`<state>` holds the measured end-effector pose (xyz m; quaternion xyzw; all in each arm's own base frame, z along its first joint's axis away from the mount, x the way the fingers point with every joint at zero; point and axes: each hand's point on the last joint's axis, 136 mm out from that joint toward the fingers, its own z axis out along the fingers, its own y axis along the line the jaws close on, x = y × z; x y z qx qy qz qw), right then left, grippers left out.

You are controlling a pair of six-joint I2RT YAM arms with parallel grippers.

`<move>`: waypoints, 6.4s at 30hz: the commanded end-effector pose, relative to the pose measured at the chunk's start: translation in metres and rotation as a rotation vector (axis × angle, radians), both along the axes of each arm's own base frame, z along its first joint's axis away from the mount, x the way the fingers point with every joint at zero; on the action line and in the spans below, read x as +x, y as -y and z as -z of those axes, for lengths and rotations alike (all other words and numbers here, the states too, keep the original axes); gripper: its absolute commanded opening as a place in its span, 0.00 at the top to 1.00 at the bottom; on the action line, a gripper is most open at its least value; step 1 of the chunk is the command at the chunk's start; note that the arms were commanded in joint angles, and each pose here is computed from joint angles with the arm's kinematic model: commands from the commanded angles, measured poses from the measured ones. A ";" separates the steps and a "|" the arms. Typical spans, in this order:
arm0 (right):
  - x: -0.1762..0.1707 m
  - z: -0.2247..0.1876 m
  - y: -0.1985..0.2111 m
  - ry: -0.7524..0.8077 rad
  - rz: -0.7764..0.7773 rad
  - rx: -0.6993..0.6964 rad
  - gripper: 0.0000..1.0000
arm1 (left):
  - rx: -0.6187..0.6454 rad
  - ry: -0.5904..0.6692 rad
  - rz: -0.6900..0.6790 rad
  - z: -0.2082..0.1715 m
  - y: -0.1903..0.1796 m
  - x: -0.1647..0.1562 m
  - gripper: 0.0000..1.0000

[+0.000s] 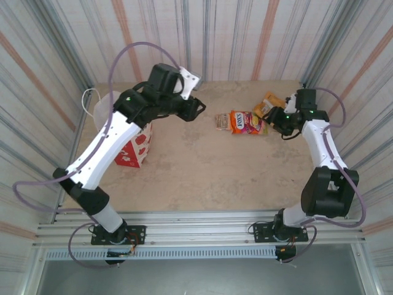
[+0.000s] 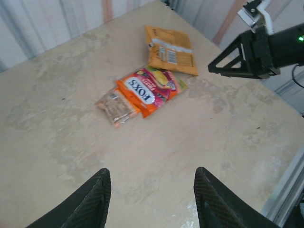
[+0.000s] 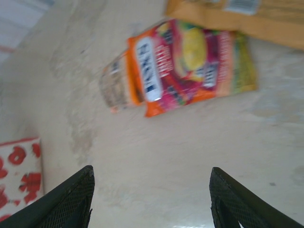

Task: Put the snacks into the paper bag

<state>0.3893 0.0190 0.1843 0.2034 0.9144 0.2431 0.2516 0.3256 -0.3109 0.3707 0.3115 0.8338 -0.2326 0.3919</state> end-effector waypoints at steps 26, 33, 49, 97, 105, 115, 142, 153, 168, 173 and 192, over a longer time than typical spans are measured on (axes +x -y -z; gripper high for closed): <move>0.115 0.116 0.131 -0.089 0.269 0.099 0.45 | -0.032 -0.146 0.095 0.071 0.136 0.030 0.51; 0.127 0.132 0.131 -0.084 0.250 0.143 0.48 | -0.042 -0.171 0.071 0.078 0.139 0.034 0.51; 0.145 0.159 0.133 -0.074 0.233 0.229 0.70 | -0.029 -0.200 -0.015 0.084 0.130 0.038 0.52; -0.109 -0.096 -0.150 0.840 -0.986 -0.408 1.00 | 0.012 -0.100 0.303 0.039 0.030 -0.080 0.33; -0.131 -0.108 -0.161 0.956 -1.071 -0.425 1.00 | -0.021 -0.169 0.366 0.058 0.030 -0.093 0.29; -0.138 -0.121 -0.177 1.047 -1.150 -0.409 1.00 | 0.062 -0.086 0.365 0.070 0.026 -0.077 0.29; -0.146 -0.121 -0.199 1.093 -1.311 -0.336 1.00 | 0.214 0.020 0.361 0.057 -0.007 -0.071 0.24; -0.142 -0.120 -0.203 1.092 -1.319 -0.323 1.00 | 0.220 -0.013 0.436 0.068 -0.007 -0.066 0.24; -0.136 -0.120 -0.204 1.096 -1.297 -0.330 1.00 | 0.081 -0.164 0.602 0.079 0.028 -0.083 0.58; -0.132 -0.119 -0.204 1.092 -1.291 -0.338 1.00 | 0.096 -0.141 0.594 0.077 0.023 -0.083 0.68; -0.097 -0.129 -0.192 1.046 -1.009 -0.331 0.59 | 0.017 0.252 0.086 -0.045 -0.096 0.003 0.90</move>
